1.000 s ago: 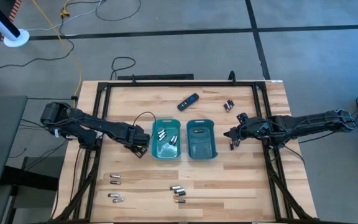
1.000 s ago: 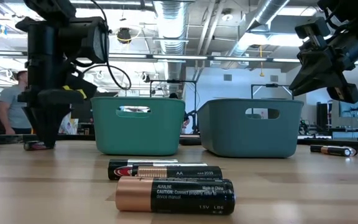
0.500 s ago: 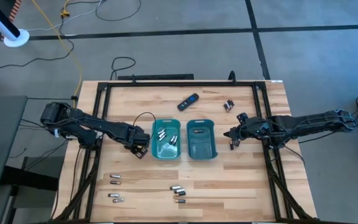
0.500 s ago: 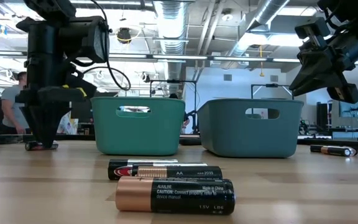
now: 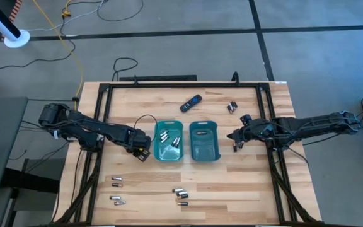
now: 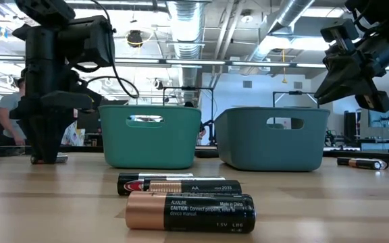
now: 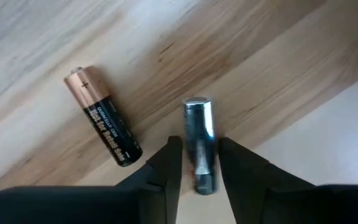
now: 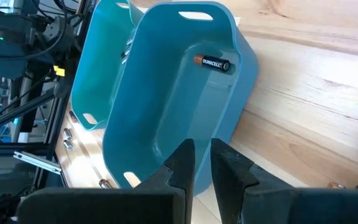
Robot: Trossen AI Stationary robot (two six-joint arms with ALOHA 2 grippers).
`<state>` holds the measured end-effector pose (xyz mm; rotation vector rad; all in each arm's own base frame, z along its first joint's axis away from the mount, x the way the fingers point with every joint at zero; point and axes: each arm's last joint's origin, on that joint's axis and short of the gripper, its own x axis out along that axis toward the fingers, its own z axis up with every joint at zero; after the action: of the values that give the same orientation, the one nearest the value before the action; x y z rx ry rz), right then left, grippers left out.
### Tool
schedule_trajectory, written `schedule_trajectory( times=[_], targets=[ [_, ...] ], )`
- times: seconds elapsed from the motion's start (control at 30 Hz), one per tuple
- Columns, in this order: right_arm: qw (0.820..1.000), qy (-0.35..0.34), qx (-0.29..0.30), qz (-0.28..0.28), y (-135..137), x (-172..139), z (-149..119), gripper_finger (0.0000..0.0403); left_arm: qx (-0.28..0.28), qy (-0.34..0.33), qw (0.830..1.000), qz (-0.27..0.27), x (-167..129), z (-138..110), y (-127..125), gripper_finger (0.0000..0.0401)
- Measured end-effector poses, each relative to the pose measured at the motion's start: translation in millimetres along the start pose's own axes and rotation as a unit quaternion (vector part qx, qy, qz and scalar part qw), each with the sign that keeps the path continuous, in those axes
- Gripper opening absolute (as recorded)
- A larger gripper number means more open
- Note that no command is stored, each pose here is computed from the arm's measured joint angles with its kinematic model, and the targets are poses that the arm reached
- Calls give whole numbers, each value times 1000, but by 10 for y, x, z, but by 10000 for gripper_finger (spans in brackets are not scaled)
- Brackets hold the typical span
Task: Sort batteries
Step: Put the silver and black battery into the green bin
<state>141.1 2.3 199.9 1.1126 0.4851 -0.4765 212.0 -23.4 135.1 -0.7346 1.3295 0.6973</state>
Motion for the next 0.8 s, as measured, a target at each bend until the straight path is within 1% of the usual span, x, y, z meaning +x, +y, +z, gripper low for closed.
schedule_trajectory(
  times=[0.2,0.23,0.37,0.47,0.6,0.7,0.8],
  targets=[
    [1000,0,0,0,0,1,0,71,6,-5,1000,-2,-13,-39,-41,41],
    [1000,0,0,0,0,1,0,71,6,-7,1000,-1,-31,-42,-60,38],
    [1000,0,-1,0,0,1,0,71,3,-12,1000,1,-116,-31,-144,38],
    [1000,0,-2,-1,-1,1,-1,71,-8,1,1000,-4,-231,-11,-212,38],
    [1000,1,-2,-2,-4,1,-1,71,-38,13,999,29,-409,8,-238,38],
    [1000,1,-3,-3,-4,3,-2,71,-54,17,998,38,-589,39,-296,38],
    [1000,2,-29,-6,-6,13,-4,71,-74,12,996,51,-806,83,-339,38]
  ],
)
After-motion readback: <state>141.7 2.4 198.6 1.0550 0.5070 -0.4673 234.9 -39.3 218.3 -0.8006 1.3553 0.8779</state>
